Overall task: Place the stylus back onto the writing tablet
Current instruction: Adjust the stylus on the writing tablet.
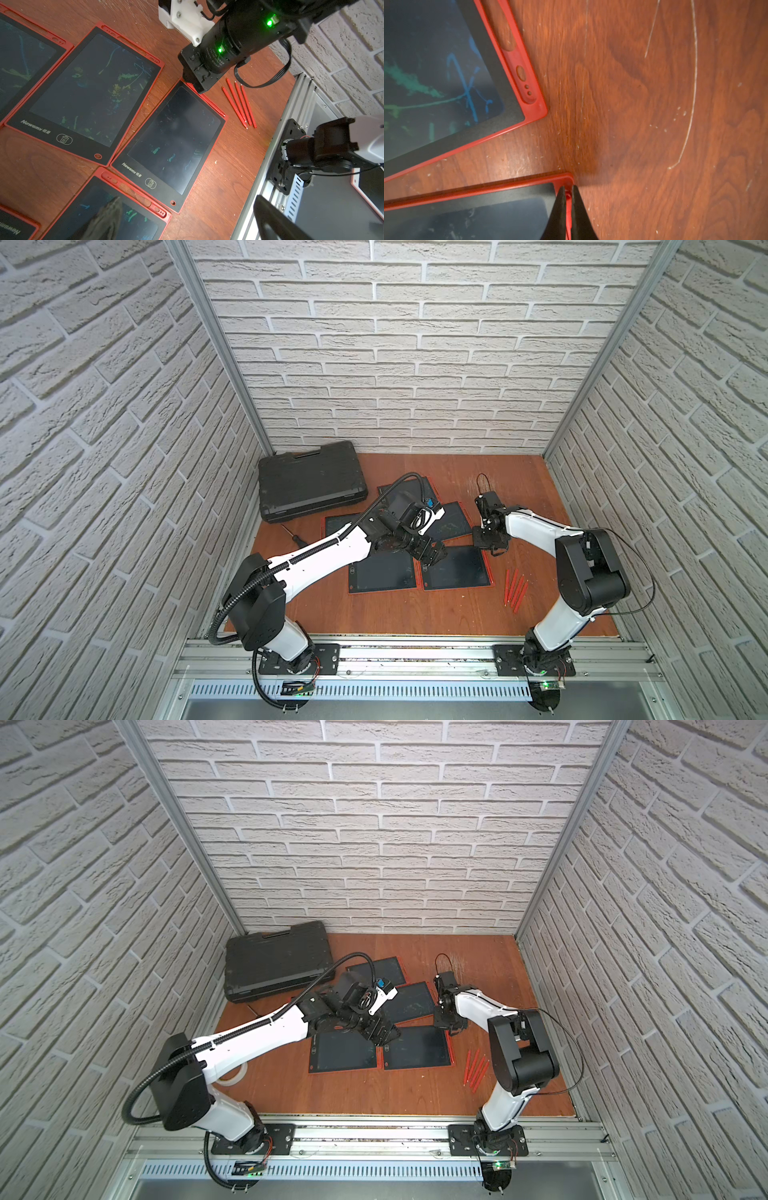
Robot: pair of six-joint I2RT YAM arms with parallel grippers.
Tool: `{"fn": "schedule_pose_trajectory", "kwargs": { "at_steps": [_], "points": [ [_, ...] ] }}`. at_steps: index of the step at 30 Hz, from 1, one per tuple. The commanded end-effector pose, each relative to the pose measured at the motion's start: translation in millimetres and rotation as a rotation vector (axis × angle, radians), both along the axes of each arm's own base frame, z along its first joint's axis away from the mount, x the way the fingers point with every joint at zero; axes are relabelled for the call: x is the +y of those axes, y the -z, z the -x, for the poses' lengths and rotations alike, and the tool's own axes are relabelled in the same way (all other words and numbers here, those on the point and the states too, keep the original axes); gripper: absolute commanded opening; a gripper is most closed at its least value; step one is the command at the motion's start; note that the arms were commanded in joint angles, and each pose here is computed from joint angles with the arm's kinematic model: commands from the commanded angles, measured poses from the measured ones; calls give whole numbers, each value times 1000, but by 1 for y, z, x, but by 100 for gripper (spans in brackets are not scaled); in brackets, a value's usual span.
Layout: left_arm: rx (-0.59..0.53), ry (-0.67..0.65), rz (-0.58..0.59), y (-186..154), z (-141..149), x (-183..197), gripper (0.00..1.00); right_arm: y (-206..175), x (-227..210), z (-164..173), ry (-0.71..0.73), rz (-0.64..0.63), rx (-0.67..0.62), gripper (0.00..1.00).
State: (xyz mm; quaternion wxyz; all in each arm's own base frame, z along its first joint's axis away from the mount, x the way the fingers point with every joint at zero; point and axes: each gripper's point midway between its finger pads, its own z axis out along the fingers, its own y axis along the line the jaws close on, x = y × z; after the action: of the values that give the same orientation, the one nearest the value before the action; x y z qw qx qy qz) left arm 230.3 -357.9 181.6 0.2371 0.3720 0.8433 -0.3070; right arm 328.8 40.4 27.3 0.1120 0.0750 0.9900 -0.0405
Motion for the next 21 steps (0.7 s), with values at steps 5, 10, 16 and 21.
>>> {"fn": "schedule_pose_trajectory", "kwargs": {
  "at_steps": [5,10,16,21],
  "points": [
    [-48,15,29,-19,-2,-4,98,-24,-2,7,13,-20,-53,10],
    [-52,13,27,-20,-2,-3,98,-29,-4,27,44,-35,-46,9],
    [-52,14,28,-20,-2,-3,98,-27,-7,47,80,-44,-24,4],
    [-51,13,27,-19,-2,-3,98,-20,-5,58,96,-66,1,3]
  ]
}}
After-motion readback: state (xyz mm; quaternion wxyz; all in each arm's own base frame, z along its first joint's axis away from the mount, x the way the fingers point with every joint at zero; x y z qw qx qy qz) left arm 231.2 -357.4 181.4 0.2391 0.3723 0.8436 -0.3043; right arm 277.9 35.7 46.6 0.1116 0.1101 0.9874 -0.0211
